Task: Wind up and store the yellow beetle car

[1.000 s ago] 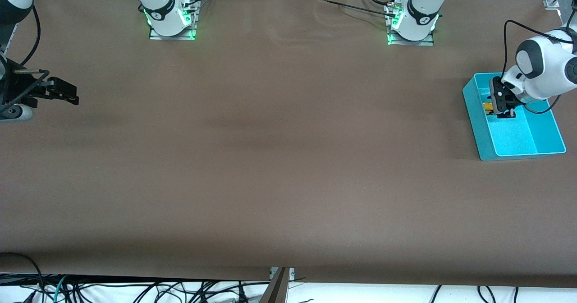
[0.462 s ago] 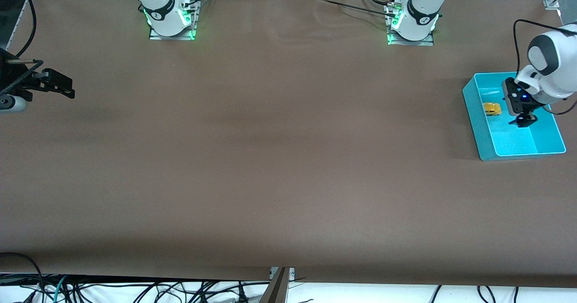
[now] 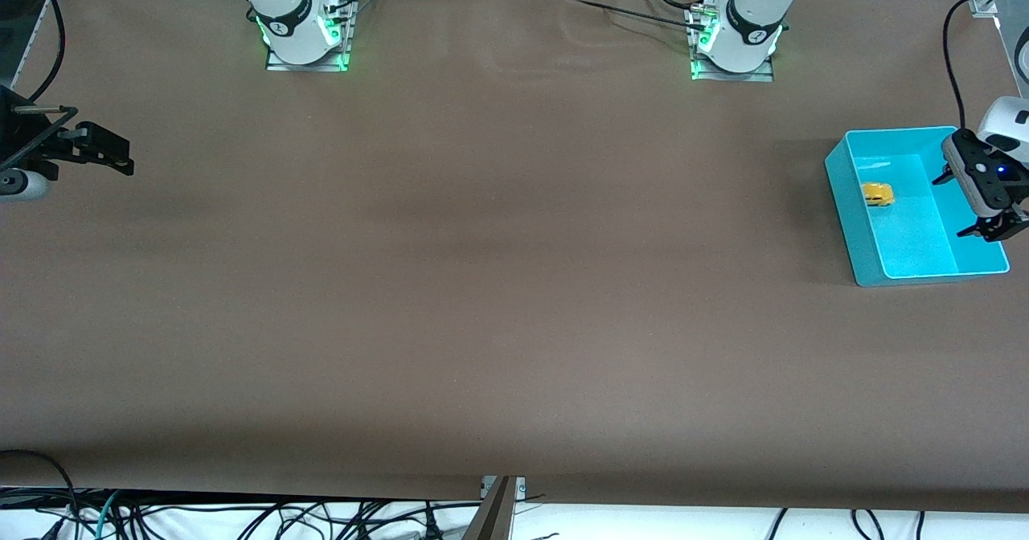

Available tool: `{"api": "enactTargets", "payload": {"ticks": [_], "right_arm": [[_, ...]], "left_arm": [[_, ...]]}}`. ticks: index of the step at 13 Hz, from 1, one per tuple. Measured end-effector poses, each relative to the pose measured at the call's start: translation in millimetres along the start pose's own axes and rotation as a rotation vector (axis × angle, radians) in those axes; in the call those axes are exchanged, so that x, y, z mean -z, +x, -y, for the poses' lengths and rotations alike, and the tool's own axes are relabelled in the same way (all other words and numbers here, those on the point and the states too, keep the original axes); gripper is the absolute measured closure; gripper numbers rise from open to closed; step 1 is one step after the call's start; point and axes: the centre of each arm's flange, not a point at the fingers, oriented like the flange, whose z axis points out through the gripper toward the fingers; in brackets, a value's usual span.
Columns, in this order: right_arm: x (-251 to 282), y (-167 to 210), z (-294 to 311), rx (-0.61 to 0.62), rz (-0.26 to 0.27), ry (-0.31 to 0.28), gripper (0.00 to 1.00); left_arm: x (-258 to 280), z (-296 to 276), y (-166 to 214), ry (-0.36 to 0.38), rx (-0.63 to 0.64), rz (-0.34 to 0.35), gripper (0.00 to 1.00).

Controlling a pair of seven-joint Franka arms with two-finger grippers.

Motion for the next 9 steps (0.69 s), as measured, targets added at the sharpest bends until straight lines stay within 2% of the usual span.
{"api": "enactTargets", "payload": {"ticks": [3,7,9], "right_arm": [[0,0,1,0.001,0.000,0.000,0.00],[0,1,6,0.011,-0.001,0.000,0.00],[0,1,6,0.012,-0.001,0.000,0.00]], "left_arm": [[40,-10,38,-0.018,0.372,0.000,0.00],[102,-37,86,-0.054,0.903,0.035,0.00],[126,-47,114,-0.055,1.099,0.047,0.00]]}}
